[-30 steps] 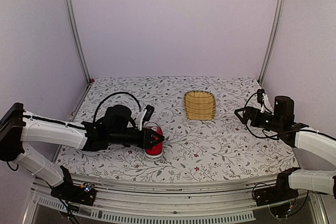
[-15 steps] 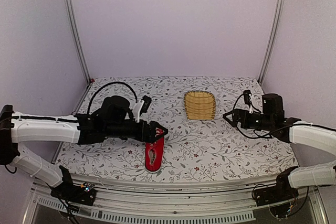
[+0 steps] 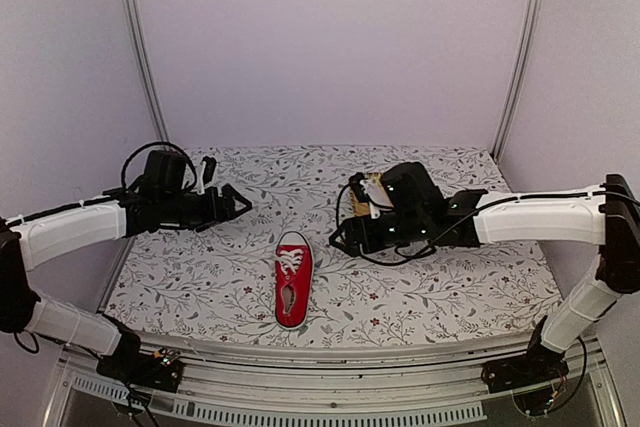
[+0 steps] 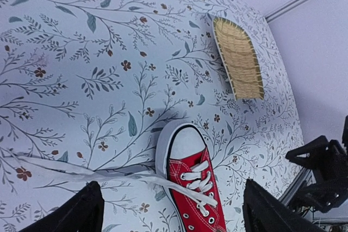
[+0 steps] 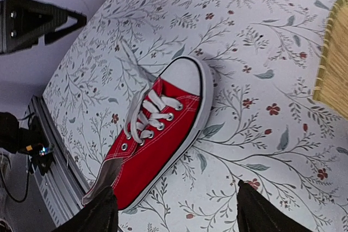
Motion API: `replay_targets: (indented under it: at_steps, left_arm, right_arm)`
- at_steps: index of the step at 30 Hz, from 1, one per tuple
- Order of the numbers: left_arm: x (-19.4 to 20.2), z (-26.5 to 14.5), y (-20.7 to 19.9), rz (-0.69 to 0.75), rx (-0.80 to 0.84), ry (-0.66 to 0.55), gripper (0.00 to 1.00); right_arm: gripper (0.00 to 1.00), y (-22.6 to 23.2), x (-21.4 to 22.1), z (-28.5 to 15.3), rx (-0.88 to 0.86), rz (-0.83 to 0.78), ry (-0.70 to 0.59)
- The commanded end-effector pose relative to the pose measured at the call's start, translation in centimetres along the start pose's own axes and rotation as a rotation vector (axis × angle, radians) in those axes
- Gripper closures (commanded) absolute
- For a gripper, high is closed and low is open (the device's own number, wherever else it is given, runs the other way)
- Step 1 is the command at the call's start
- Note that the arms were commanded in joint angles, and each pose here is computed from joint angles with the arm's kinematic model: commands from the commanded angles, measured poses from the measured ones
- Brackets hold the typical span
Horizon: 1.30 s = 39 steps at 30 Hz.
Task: Tie the shoes
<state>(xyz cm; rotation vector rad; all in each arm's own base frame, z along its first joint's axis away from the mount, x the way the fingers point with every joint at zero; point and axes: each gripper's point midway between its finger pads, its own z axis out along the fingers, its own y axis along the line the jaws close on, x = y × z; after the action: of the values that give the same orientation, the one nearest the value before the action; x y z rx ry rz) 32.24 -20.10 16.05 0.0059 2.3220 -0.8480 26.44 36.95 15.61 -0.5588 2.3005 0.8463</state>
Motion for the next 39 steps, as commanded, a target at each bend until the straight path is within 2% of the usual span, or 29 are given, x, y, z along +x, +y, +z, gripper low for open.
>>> replay_targets:
  at_steps: [1,5,11,20,25,30,35,39]
  left_arm:
    - [-0.3,-1.0,1.1,0.037,0.001,0.057,0.12]
    - [1.5,-1.0,2.3,-0.022,0.018,0.045,0.12]
    - [4.3,-1.2,3.5,-0.124,0.074,-0.013,0.12]
    - [4.6,-3.5,2.6,-0.114,0.093,-0.083,0.12]
    - [4.4,-3.2,2.2,-0.101,0.119,-0.095,0.12]
    - [4.7,-1.3,0.7,-0.095,0.113,-0.048,0.13]
    - [5.6,0.6,-1.0,-0.117,0.153,-0.034,0.13]
    - [5.9,2.6,-1.4,-0.165,0.162,-0.014,0.15]
  right_arm:
    - [0.34,2.2,2.0,4.3,0.043,-0.06,0.108]
    - [0.45,3.6,2.0,8.0,0.02,-0.053,0.145]
    - [0.54,4.7,1.8,11.3,-0.012,-0.074,0.175]
    - [0.64,5.0,2.4,14.3,-0.032,-0.096,0.2]
    - [0.73,4.8,3.3,15.1,-0.026,-0.103,0.221]
    - [0.72,4.8,4.1,14.9,-0.005,-0.146,0.226]
    - [0.63,6.3,4.8,14.4,-0.051,-0.183,0.223]
    - [0.62,7.3,5.4,14.6,-0.056,-0.208,0.225]
